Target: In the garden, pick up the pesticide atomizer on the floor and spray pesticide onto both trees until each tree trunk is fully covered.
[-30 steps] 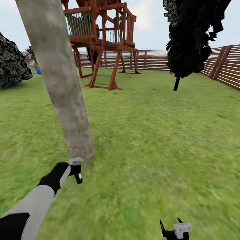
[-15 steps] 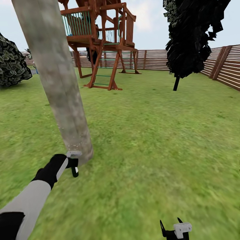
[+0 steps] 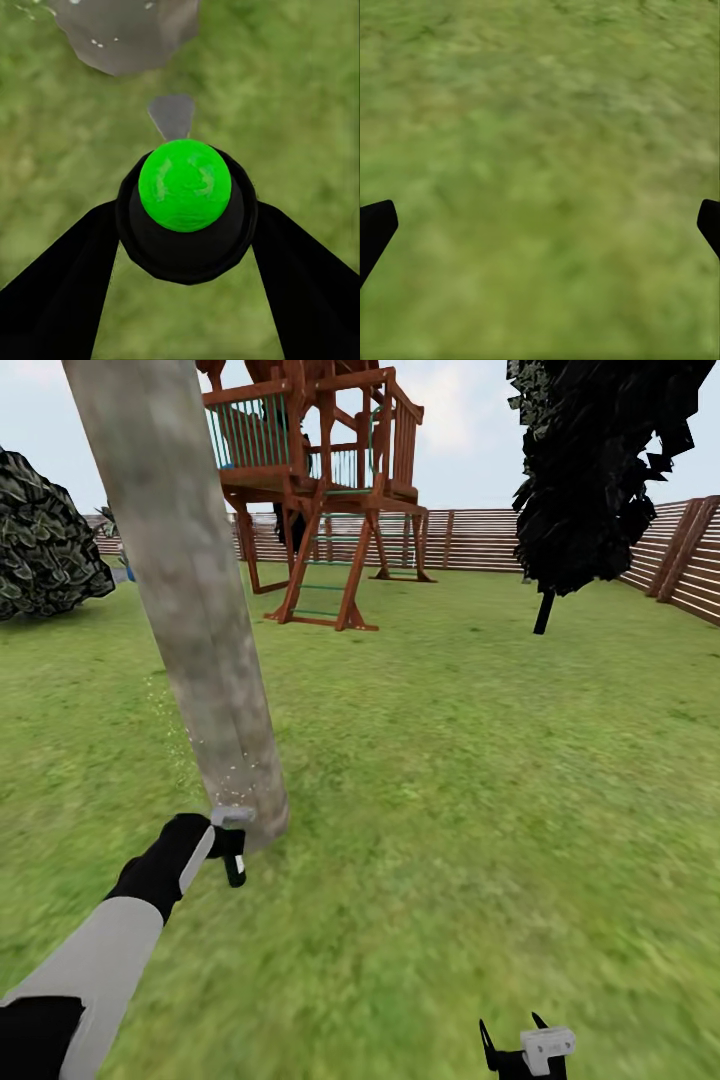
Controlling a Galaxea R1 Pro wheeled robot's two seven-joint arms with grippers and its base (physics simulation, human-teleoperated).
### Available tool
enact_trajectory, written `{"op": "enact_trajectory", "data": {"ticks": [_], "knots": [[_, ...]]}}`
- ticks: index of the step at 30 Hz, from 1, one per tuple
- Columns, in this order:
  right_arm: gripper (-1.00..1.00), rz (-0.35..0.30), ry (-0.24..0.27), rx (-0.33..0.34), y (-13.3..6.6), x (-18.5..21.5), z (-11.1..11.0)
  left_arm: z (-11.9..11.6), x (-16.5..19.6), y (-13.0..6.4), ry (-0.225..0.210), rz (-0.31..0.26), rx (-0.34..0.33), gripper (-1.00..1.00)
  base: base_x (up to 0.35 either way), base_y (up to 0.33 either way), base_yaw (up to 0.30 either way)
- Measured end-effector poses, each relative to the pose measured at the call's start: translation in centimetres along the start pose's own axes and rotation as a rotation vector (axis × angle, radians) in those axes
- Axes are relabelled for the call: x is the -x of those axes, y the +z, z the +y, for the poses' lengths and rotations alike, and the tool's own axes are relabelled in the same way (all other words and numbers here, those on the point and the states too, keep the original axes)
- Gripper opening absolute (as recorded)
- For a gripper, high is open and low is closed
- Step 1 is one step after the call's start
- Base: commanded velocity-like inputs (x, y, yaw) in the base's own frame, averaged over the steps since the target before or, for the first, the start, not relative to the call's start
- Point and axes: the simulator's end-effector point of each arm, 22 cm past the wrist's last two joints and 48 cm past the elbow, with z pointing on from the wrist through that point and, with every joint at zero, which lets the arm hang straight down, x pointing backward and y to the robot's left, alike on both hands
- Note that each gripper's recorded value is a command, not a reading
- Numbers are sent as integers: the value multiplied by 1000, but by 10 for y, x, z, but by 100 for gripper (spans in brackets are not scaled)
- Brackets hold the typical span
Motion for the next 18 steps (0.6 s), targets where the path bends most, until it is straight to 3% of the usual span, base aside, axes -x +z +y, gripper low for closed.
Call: {"op": "enact_trajectory", "data": {"ticks": [6,9,12,18], "knots": [[100,0,0,0,0,0,0,66,2,-5,-13,-3,85,-100,-72,0,0],[100,0,0,0,0,0,0,51,25,-16,-10,-62,61,-100,-306,0,0],[100,0,0,0,0,0,0,39,32,-26,-2,-46,47,-100,-54,0,0],[100,1,0,0,0,0,0,79,51,-41,-7,-72,108,-100,-3,0,0]]}}
